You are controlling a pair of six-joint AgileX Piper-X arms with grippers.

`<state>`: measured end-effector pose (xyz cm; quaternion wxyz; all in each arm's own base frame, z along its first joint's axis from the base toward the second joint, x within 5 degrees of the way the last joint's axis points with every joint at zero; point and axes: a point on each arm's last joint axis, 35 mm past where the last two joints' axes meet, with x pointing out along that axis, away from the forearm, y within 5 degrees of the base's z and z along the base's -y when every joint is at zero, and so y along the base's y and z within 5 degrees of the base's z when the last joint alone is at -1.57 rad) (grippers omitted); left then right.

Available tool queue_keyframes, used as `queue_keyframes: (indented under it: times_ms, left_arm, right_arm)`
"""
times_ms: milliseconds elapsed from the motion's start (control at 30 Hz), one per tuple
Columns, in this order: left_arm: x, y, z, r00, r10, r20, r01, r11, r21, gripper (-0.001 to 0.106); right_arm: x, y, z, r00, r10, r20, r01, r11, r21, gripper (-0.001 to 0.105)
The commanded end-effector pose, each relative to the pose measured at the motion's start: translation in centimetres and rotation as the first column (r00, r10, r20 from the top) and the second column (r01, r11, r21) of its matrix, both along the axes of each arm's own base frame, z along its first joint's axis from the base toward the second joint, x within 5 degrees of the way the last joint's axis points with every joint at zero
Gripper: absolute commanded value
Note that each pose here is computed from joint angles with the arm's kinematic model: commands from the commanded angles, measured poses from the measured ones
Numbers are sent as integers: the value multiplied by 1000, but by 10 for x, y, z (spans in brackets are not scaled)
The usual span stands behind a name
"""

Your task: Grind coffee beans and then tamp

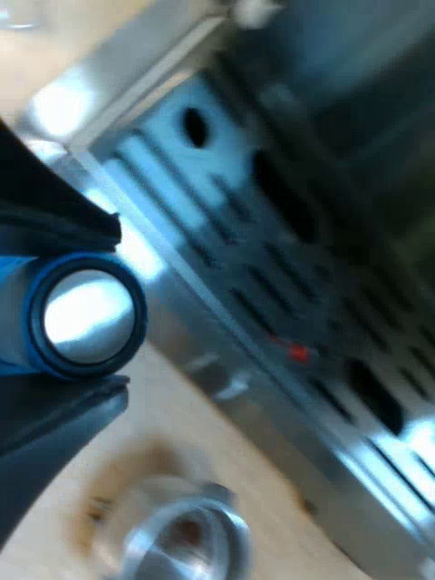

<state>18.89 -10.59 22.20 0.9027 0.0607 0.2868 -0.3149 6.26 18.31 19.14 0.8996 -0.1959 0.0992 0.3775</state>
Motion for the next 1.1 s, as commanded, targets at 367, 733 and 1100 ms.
queue_keyframes:
  times_ms: [367, 733, 1100]
  left_arm:
    - [-14, 16, -40, 999, 27, 44, -26, 999, -33, 11]
    - [-9, 13, -68, 999, 31, -32, -31, 999, -9, 11]
    - [-8, 13, -70, 999, 32, -30, -32, 999, -11, 30]
  right_arm:
    - [1, 1, 5, 999, -24, 24, 24, 1000, 13, 59]
    - [1, 1, 5, 999, -24, 24, 24, 1000, 13, 59]
    - [1, 1, 5, 999, -24, 24, 24, 1000, 13, 59]
